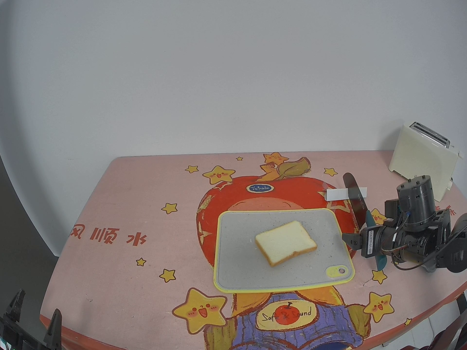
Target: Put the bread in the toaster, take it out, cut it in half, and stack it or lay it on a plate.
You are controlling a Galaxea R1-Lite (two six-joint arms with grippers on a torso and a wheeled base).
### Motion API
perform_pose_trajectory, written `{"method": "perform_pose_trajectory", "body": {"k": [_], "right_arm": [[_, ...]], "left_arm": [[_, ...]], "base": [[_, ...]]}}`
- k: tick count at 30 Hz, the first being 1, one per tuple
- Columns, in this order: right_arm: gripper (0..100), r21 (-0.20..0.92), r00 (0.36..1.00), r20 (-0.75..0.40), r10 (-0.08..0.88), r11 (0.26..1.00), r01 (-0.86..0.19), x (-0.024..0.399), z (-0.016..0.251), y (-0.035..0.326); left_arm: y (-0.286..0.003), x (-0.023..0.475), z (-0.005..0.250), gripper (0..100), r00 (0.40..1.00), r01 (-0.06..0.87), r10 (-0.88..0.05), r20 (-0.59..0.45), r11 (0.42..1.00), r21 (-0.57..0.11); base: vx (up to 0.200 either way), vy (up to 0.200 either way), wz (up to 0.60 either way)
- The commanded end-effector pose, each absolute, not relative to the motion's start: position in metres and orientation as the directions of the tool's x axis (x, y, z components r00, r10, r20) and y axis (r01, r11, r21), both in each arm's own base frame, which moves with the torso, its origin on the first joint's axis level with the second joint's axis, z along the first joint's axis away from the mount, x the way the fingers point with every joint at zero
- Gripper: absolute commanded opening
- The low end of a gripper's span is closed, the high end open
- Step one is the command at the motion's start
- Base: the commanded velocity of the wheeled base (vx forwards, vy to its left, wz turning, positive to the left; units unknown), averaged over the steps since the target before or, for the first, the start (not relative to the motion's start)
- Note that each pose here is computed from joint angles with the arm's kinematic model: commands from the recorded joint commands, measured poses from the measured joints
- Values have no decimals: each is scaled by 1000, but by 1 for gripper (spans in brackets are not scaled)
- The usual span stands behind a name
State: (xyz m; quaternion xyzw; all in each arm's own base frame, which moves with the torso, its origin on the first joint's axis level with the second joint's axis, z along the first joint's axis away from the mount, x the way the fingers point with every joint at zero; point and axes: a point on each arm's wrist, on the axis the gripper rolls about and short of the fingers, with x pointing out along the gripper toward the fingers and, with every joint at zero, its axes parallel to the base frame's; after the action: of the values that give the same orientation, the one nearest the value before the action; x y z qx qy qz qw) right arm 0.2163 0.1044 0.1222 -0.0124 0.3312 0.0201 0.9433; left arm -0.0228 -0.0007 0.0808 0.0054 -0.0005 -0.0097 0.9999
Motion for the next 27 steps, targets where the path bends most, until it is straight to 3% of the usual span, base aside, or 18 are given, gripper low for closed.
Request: {"method": "perform_pose_trajectory", "body": {"k": [1,8,9,27], "right_arm": [[100,-10,780,-625,29,999,-46,216,122,104],[100,-10,780,-625,29,999,-46,216,122,104],[0,-10,780,-625,29,999,-46,216,122,104],[0,-6,784,-620,33,999,-46,215,124,104]], "left_arm": [[-1,-23,76,100,1000,18,-18,-3,1000,11],[-1,-22,76,100,1000,18,-18,-5,1000,11],[-1,-22,76,100,1000,18,-18,-5,1000,11],[-1,-22,76,100,1000,18,-18,-5,1000,11]], "base": [[0,0,0],[0,0,0],[0,0,0],[0,0,0]]}}
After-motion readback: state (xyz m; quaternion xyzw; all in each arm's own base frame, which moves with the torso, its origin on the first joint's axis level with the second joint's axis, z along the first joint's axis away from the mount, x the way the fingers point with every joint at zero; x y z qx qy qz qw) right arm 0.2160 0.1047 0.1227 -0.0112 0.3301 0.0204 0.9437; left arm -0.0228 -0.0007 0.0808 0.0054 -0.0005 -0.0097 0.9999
